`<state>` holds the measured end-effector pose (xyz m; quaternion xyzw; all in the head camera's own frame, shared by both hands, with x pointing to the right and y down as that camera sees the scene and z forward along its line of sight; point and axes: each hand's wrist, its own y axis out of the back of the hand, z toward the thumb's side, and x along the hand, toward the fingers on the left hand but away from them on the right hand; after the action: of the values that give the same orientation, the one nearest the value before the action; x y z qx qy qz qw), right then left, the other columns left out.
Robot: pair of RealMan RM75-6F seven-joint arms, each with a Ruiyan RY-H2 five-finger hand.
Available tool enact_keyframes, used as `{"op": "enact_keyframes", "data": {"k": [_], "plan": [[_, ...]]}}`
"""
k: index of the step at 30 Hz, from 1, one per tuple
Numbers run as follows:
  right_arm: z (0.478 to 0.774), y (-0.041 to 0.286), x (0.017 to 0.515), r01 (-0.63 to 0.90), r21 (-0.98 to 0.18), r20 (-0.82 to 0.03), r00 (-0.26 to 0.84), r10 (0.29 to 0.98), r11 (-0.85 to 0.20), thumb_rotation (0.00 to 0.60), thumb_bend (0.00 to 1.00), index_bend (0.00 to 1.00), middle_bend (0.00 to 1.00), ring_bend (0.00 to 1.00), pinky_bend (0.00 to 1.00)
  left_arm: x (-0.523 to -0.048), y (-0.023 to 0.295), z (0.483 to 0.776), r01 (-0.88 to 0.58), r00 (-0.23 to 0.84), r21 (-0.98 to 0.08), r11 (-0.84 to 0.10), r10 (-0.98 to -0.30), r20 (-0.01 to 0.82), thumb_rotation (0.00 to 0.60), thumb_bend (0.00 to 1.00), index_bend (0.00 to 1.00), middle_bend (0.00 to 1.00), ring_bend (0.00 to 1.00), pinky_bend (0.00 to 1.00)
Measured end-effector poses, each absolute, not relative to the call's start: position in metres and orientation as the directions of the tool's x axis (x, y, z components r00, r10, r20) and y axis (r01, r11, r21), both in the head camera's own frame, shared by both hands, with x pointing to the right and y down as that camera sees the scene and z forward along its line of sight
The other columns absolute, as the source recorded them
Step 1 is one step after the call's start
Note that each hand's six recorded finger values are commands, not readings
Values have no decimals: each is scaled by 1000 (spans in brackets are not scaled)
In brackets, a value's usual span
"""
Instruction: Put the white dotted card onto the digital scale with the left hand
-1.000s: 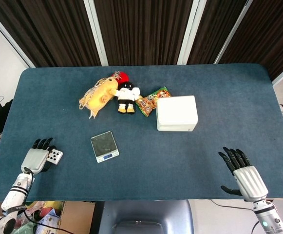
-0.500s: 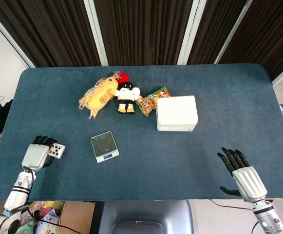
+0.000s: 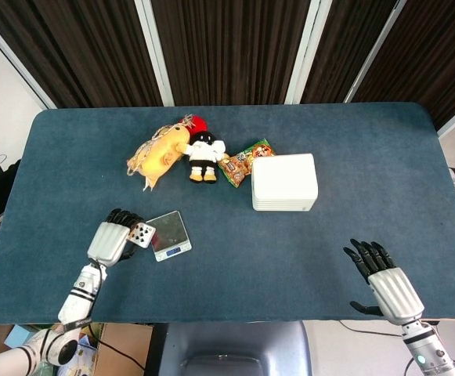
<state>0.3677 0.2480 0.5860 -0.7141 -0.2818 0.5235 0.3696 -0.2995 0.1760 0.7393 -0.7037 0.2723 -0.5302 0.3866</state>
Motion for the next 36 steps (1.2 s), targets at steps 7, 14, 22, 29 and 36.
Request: {"op": "enact_keyframes", "data": {"k": [7,14,22,29,36], "plan": [[584,247,369,21,-823,-538,295,790,-568,600,131,0,0,0,0,-266,169,746,47,336,-844,-535,-787,517,600,451,960,294,181,164],[581,246,372,35,-825,-530,297,794,-563,600,131,0,0,0,0,-253,170,752,75,360,-836,-543,-767,531,600,440,461,259,159,144],[581,247,371,32,-826,-530,299,794,-563,600,131,0,0,0,0,-250,168,750,27,355,-827,-561,-768,533,600,373,150,9,0,100],[581,247,371,28,-826,-530,297,794,-563,600,131,0,0,0,0,-249,168,745,15,365,-823,-567,-763,533,600,368,143,1,0,98],[578,246,372,31,-832,-522,295,800,-554,600,131,0,0,0,0,-251,167,734,9,376,-830,-558,-767,520,600,359,144,1,0,94]]}}
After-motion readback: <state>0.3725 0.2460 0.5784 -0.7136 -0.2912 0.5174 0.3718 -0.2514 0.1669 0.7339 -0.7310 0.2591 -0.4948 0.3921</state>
